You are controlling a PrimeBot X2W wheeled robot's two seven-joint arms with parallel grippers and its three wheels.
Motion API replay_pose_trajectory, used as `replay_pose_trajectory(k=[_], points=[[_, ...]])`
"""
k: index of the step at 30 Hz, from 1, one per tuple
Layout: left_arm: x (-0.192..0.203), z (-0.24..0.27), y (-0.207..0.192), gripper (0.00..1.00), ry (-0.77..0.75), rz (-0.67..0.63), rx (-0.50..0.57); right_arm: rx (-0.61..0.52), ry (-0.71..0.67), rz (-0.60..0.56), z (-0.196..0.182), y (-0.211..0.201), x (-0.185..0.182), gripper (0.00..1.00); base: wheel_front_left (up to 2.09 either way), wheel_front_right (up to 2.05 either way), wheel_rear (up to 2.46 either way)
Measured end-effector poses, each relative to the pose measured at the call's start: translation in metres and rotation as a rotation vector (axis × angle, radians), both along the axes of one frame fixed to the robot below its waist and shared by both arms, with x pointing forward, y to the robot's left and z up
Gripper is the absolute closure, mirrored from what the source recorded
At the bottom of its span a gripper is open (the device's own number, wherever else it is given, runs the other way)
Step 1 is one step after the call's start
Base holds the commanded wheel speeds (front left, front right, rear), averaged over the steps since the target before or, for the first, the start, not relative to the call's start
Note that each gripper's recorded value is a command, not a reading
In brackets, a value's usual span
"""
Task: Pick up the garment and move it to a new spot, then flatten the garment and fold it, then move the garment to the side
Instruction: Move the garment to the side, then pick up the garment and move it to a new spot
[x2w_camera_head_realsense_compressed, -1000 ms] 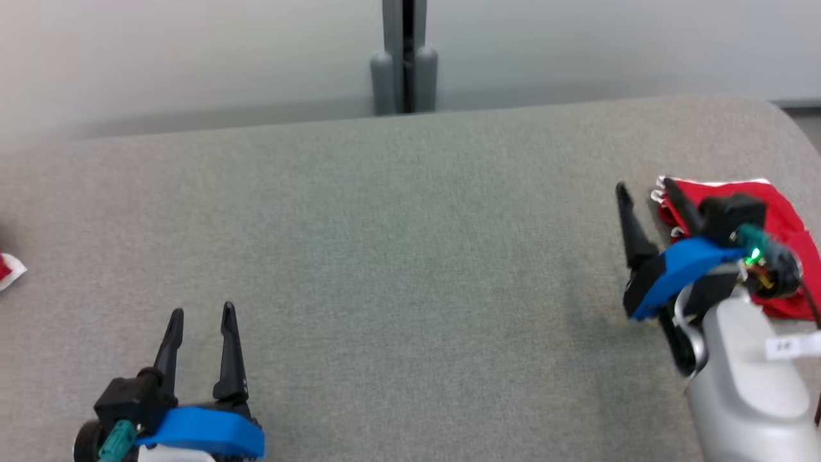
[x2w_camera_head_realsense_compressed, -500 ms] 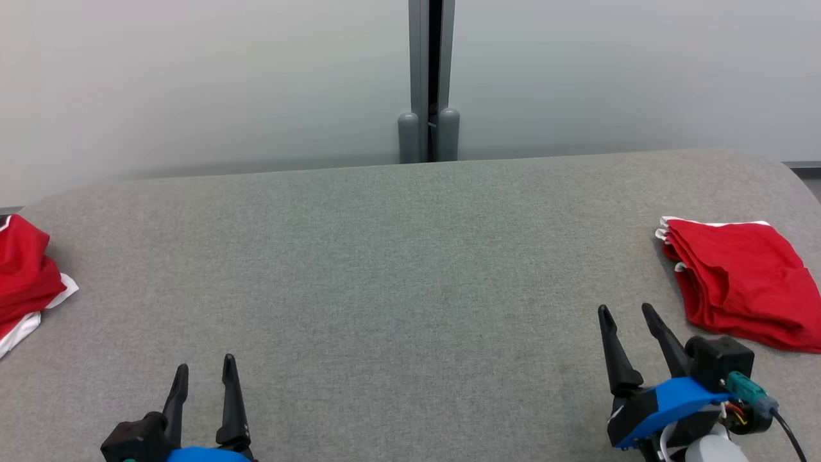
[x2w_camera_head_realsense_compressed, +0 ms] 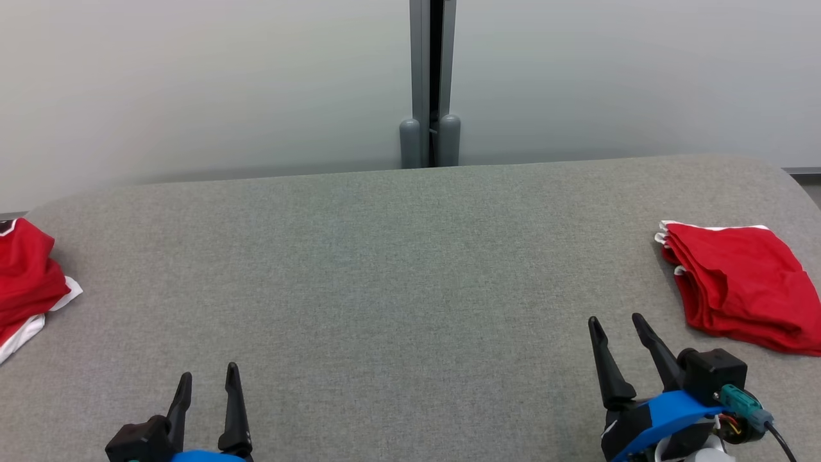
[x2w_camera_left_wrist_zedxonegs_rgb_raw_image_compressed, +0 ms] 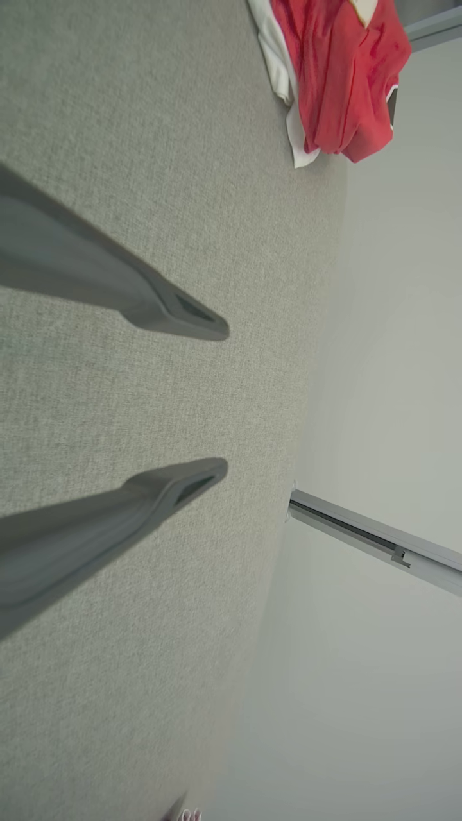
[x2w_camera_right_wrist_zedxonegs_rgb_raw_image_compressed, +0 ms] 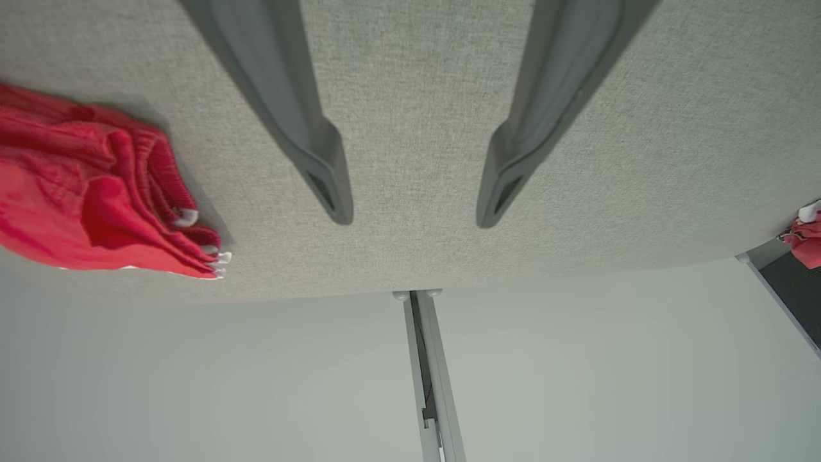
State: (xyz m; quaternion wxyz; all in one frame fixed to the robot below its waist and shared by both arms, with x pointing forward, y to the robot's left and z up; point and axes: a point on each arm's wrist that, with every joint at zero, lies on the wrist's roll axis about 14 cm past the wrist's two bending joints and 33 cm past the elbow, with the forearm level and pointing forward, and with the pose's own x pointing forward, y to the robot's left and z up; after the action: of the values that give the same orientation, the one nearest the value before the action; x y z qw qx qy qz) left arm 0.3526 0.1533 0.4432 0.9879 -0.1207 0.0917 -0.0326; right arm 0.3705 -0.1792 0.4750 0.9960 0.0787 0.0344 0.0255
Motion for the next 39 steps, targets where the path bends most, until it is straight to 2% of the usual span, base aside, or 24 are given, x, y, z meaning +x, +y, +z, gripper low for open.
replay_pose_trajectory(k=[12, 17, 25, 31, 39], points=[[-0.004, 0.000, 0.002, 0.00, 0.004, 0.005, -0.002, -0.014, 0.007, 0.020, -0.001, 0.005, 0.000, 0.00, 0.00, 0.00, 0.00], [-0.012, 0.009, 0.021, 0.00, -0.024, 0.070, -0.002, -0.025, -0.001, 0.076, 0.001, 0.024, 0.009, 0.00, 0.00, 0.00, 0.00], [-0.053, 0.019, 0.085, 0.00, -0.057, 0.279, 0.015, -0.023, -0.041, 0.279, 0.015, 0.097, 0.030, 0.00, 0.00, 0.00, 0.00], [-0.096, 0.019, 0.131, 0.00, -0.054, 0.449, 0.029, -0.022, -0.037, 0.460, 0.014, 0.161, 0.032, 0.00, 0.00, 0.00, 0.00], [-0.128, 0.011, 0.150, 0.00, -0.024, 0.547, 0.027, 0.001, -0.006, 0.607, 0.005, 0.210, 0.019, 0.00, 0.00, 0.00, 0.00]])
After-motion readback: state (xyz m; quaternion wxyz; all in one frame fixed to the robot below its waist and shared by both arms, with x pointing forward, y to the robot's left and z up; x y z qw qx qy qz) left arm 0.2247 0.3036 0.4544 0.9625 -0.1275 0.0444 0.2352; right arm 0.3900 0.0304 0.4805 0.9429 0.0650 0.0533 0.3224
